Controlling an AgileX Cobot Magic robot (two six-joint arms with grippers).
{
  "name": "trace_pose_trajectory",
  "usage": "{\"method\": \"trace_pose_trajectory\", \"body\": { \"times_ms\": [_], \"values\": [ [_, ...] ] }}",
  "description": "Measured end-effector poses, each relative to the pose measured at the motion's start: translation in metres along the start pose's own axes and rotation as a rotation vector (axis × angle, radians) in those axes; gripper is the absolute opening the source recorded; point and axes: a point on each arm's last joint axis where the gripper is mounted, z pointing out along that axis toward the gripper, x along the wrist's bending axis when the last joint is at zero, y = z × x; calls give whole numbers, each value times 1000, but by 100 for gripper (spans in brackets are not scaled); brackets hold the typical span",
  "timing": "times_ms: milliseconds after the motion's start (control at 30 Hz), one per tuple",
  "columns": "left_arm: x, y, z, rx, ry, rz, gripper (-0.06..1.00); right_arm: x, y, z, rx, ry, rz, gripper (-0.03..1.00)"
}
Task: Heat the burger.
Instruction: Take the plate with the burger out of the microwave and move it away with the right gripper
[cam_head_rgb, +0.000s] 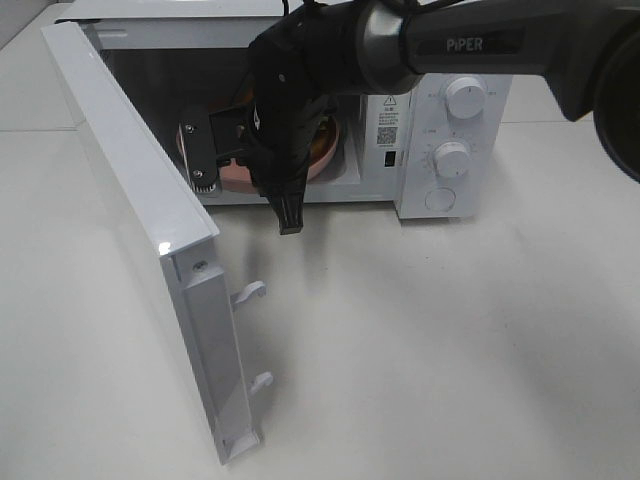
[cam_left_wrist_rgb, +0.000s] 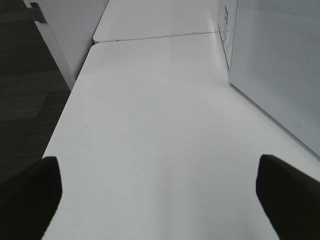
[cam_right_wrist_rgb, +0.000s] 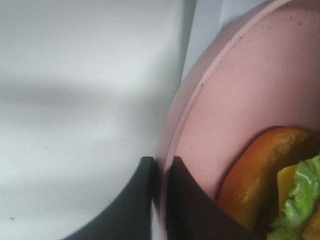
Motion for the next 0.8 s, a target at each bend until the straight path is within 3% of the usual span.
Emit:
{"method": "trace_pose_trajectory", "body": {
  "times_ms": [500,800],
  "values": [
    [0,0,0,-1,0,0,98,19,-12,-33,-20,20,-117,4],
    [0,0,0,-1,0,0,98,31,-24,-51,-57,-66,-180,4]
  ]
}}
